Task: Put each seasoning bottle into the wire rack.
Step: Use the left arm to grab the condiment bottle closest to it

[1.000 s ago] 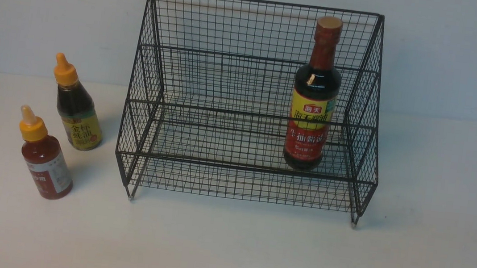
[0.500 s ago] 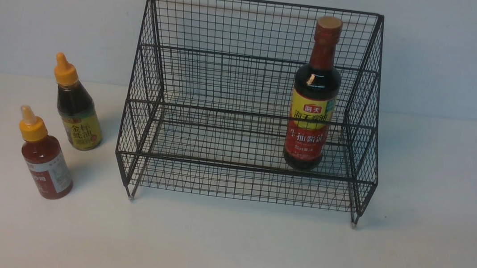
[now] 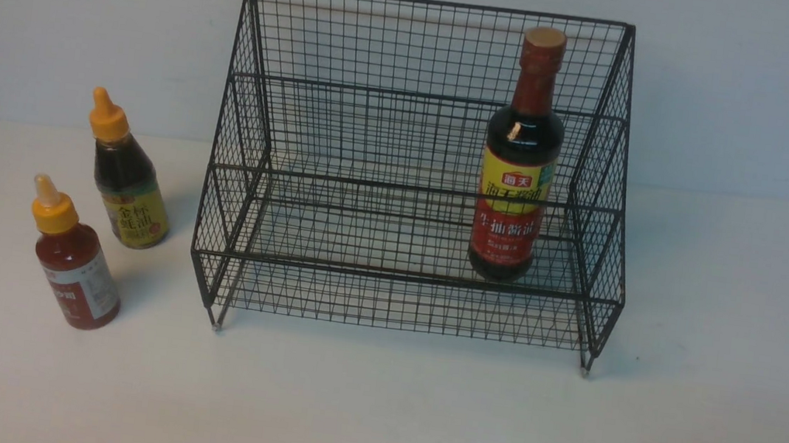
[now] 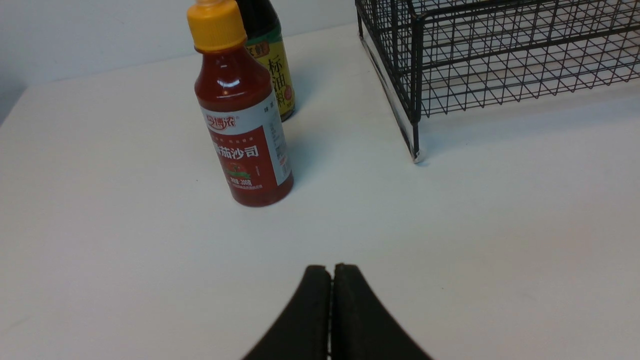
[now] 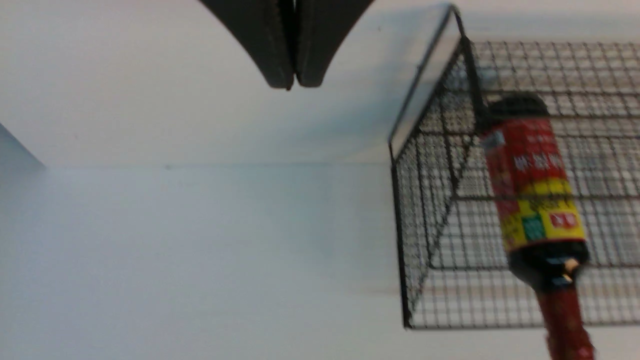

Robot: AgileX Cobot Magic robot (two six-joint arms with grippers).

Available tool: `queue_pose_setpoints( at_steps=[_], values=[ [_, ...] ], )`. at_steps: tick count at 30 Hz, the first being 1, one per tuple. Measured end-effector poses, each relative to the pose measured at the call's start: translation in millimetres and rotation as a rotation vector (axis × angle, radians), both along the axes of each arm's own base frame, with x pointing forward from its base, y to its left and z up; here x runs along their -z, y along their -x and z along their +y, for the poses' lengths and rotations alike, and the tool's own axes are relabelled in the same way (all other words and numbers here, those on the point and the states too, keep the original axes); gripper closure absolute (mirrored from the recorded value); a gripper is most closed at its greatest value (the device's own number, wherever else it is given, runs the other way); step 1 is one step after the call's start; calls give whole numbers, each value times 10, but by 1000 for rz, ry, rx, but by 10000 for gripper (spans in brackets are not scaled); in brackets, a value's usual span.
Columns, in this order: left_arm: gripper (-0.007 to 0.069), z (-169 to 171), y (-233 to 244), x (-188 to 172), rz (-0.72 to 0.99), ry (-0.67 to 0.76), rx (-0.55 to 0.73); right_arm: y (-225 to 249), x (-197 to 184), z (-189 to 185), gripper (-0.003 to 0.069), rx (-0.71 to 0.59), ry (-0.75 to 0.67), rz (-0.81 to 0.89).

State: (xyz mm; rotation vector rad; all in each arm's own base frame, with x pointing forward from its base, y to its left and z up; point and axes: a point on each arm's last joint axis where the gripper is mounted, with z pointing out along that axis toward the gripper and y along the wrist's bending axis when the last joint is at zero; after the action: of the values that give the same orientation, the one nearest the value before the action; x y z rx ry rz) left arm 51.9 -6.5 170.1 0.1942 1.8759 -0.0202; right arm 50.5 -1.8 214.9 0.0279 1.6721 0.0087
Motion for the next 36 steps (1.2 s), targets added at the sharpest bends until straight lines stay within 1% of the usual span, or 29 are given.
queue_pose_setpoints(
  at_steps=[2, 4, 36],
  values=[
    [637, 0, 0, 0, 0, 0, 0, -30, 227, -12, 669, 22, 6, 70],
    [637, 0, 0, 0, 0, 0, 0, -34, 340, -16, 669, 27, 6, 118],
    [637, 0, 0, 0, 0, 0, 0, -38, 338, -23, 669, 36, 28, 109]
  ],
)
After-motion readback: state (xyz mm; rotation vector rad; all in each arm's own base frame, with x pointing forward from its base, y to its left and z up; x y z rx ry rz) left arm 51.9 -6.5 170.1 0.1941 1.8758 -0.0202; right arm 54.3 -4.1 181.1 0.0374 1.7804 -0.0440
